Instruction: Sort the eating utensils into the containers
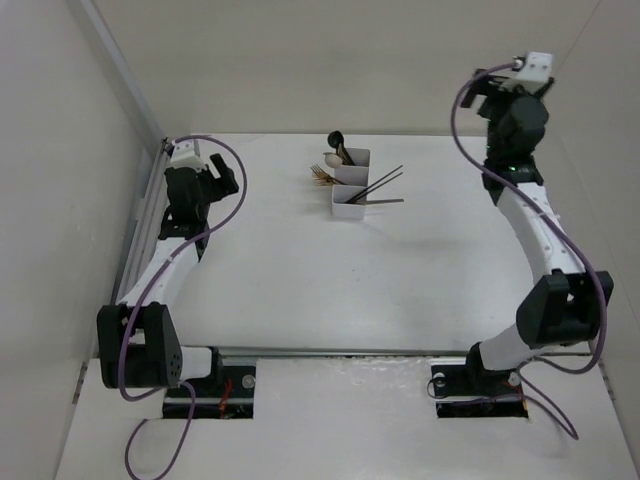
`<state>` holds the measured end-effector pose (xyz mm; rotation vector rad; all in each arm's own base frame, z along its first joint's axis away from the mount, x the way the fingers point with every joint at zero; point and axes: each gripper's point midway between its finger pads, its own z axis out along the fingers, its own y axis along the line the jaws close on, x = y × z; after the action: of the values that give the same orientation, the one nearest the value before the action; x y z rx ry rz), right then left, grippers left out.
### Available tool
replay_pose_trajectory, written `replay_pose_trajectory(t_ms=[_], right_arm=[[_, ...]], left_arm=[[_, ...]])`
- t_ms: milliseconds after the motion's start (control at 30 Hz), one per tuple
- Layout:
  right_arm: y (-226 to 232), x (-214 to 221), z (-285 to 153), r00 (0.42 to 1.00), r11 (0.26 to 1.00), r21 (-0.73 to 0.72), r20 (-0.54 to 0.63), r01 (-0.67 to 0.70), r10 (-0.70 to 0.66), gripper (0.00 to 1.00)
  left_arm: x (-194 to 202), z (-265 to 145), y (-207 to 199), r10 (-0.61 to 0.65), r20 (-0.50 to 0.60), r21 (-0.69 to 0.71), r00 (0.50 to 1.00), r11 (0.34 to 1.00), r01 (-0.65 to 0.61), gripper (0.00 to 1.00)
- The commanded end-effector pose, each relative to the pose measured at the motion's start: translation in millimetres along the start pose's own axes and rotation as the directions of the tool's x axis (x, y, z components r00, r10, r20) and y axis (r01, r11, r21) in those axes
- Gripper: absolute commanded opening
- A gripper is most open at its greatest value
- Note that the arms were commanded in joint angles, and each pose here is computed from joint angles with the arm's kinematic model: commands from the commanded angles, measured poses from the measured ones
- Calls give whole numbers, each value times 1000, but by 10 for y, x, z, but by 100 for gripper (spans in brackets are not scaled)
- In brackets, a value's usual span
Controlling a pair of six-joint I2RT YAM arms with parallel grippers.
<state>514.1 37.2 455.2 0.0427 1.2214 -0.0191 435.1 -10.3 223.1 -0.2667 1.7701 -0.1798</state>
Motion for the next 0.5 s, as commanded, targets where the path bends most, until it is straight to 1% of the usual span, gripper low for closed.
replay_pose_trajectory(t_ms=[0,33,67,100,133,200,267,300,367,467], right_arm=[[-926,410,-478,960,954,278,-278,116,-35,100],[-1270,550,-680,947,914,377,-319,153,-28,100],[-1417,392,-822,955,895,419,-295,156,-28,100],[-1519,423,-940,948,884,435,-318,173,-29,100],[-1725,403,-1073,945,856,480,-327,192,-29,100],[-1863,420,-1312,933,836,505,-359,217,-25,100],[-2032,465,-1498,921,801,545,-390,247,-19,100],[-2038,435,-1561,921,795,553,-390,251,-19,100],[-2078,449,-1669,916,773,576,-401,267,-17,100],[-2074,450,-1798,914,767,581,-405,272,-16,100]], left_arm=[[-240,-116,-1,-16,94,-6,995,1000,17,76],[-219,-140,6,-16,92,-6,996,1000,16,77],[-219,-141,6,-16,92,-6,996,1000,16,77],[-200,-161,8,-26,91,-6,995,1000,27,78],[-148,-163,23,-26,81,-9,996,1000,27,78],[-147,-163,19,-35,81,-8,996,999,36,83],[-115,-186,-23,-46,71,16,996,999,45,90],[-71,-188,-15,-57,63,14,996,998,57,99],[-15,-194,-50,-74,45,35,996,997,72,100],[39,-201,-84,-97,28,53,995,994,96,100]])
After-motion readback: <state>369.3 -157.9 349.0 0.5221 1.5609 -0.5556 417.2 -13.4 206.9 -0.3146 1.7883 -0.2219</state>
